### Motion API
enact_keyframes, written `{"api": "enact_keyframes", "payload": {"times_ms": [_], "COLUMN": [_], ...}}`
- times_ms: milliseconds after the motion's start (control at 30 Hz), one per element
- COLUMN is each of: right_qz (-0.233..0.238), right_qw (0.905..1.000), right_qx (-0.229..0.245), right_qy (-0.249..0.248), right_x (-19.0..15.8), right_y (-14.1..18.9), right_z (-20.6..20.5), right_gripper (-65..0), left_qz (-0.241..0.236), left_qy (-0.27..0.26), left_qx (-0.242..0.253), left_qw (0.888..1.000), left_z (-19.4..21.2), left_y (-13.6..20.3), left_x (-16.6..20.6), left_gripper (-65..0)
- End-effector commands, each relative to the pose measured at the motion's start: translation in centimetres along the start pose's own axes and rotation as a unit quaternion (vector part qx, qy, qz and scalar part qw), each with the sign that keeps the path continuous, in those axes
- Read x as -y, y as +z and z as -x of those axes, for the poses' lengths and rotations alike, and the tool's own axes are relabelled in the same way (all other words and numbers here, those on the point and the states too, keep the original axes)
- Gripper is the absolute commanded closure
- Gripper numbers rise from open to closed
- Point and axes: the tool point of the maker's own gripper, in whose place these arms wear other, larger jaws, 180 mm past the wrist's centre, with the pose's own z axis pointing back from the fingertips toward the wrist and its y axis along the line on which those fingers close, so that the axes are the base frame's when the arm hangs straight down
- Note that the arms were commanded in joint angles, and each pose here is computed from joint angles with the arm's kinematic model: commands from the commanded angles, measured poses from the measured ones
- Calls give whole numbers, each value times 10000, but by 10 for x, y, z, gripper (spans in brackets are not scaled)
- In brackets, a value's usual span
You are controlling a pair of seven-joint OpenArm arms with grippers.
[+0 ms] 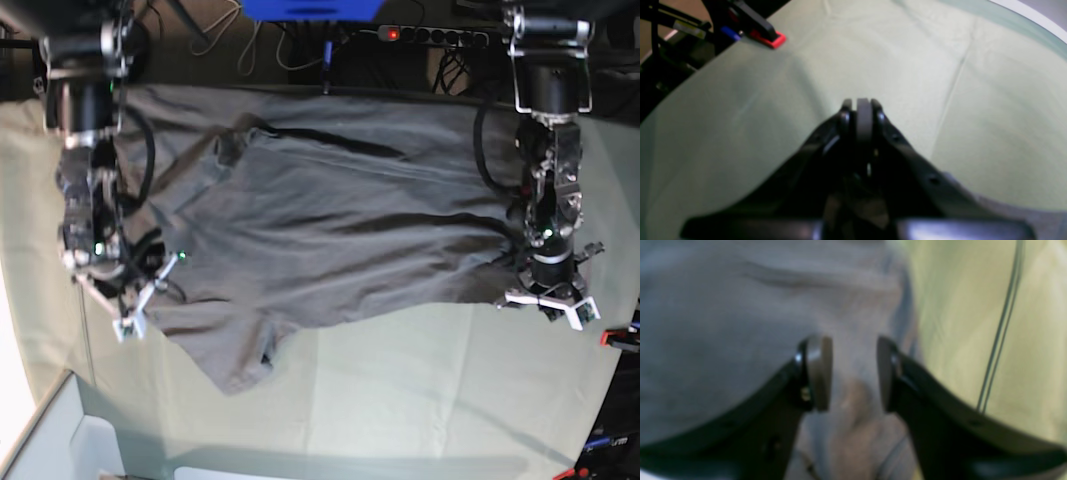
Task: Layout the t-shirt on the table in an organized manner, then fold the t-shirt properly
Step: 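Move both grippers down the shirt sides to grasp the hem corners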
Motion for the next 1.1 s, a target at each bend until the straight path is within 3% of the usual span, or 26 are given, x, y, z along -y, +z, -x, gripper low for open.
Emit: {"api": "enact_keyframes", "payload": {"times_ms": [0, 233, 400, 567, 800, 1067], "right_qz": [70, 159, 221, 841, 881, 843], "right_qw": [9996, 9984, 9956, 9897, 9884, 9865], "right_qx": [277, 472, 827, 924, 861, 1087], "right_qy": [-19, -283, -386, -702, -891, -890], "right_x": [13, 41, 49, 73, 79, 75], "right_y": [-2, -27, -33, -39, -49, -48], "right_z": [-26, -21, -17, -7, 11, -6], "right_gripper": [-278, -356, -356, -358, -354, -358], "left_qz": [-74, -402, -434, -438, -438, -436], "left_qy": [14, 81, 69, 73, 73, 84], "left_qx": [275, -176, -195, -151, -151, -146], "left_qw": [9996, 9990, 9988, 9989, 9989, 9989], "left_z": [-21, 10, 10, 5, 5, 4], "left_y": [-6, -18, -21, -24, -24, -24], "left_x": [-4, -25, -28, -28, -28, -27], "left_gripper": [0, 0, 0, 0, 0, 0]}}
